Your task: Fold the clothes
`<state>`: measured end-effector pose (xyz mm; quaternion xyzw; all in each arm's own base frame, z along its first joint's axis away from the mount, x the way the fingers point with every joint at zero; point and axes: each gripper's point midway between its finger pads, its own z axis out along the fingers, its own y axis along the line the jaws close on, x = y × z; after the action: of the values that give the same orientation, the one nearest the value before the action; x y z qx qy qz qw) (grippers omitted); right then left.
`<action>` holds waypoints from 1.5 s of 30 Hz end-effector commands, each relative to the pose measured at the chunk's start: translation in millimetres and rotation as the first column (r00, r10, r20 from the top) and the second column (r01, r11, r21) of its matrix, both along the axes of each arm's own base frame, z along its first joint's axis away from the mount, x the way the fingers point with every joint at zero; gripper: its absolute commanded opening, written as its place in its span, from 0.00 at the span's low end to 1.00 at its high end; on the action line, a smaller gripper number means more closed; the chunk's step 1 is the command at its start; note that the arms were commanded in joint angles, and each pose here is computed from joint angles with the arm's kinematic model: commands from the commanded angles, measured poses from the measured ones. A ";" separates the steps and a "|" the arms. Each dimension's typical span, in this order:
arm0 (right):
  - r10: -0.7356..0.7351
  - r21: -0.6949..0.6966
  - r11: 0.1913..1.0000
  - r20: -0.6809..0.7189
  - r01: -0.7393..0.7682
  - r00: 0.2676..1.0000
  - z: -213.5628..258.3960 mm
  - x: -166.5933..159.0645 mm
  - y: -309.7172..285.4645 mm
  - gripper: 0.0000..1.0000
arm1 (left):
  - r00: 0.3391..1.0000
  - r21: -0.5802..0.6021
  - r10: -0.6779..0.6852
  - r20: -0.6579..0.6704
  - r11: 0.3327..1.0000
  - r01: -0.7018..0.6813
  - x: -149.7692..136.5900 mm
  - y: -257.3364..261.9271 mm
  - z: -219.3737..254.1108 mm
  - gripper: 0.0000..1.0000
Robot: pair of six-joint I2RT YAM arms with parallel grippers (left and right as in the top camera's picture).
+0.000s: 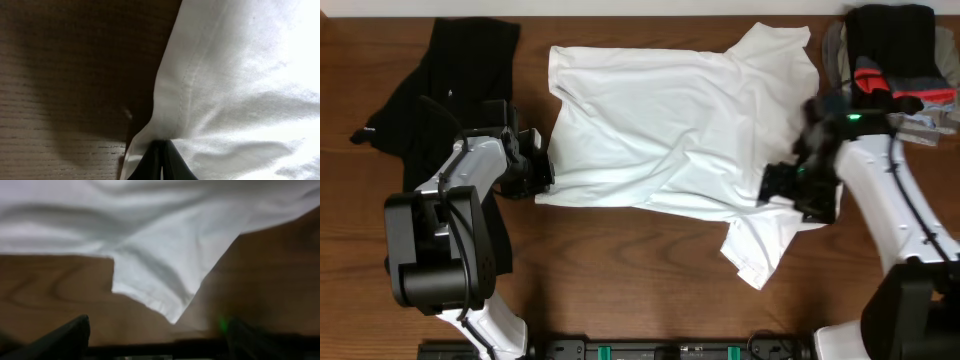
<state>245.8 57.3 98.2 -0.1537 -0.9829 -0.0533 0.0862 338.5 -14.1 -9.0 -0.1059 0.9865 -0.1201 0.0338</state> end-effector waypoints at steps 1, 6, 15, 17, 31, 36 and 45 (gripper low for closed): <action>-0.020 -0.114 0.993 -0.038 0.015 0.999 -5.4 -18.9 6.4 0.81 | 0.986 0.030 -0.016 -0.167 0.999 0.021 -38.8 1.4 -57.5 0.06; 0.010 -0.178 0.983 -0.143 -0.035 0.990 -26.9 -60.3 22.2 0.73 | 0.986 0.030 -0.016 -0.165 0.999 0.021 -38.4 1.4 -57.5 0.06; 0.005 -0.211 0.976 -0.210 -0.051 0.978 -67.0 -109.4 43.2 0.61 | 0.986 0.030 -0.016 -0.165 0.999 0.021 -38.4 1.4 -57.5 0.06; -0.003 -0.221 0.974 -0.210 -0.045 0.978 -74.1 -114.7 42.9 0.55 | 0.986 0.030 -0.016 -0.165 0.999 0.021 -38.4 1.4 -57.5 0.06; -0.085 -0.235 0.970 -0.100 0.060 0.991 -109.0 -103.2 31.7 0.59 | 0.986 0.029 -0.016 -0.165 0.999 0.021 -38.3 1.4 -57.5 0.06; -0.114 -0.231 0.969 -0.100 0.088 0.988 -108.6 -100.2 28.6 0.66 | 0.986 0.029 -0.016 -0.165 0.999 0.021 -38.4 1.4 -57.5 0.06; -0.136 -0.239 0.963 -0.038 0.123 0.990 -112.1 -84.6 22.1 0.25 | 0.986 0.029 -0.016 -0.165 0.999 0.021 -38.3 1.4 -57.5 0.06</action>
<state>155.0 97.2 -7.3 -0.2163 -0.9689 0.0223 0.1182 338.7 -14.0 -9.1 -0.1062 0.9865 -0.1201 0.0342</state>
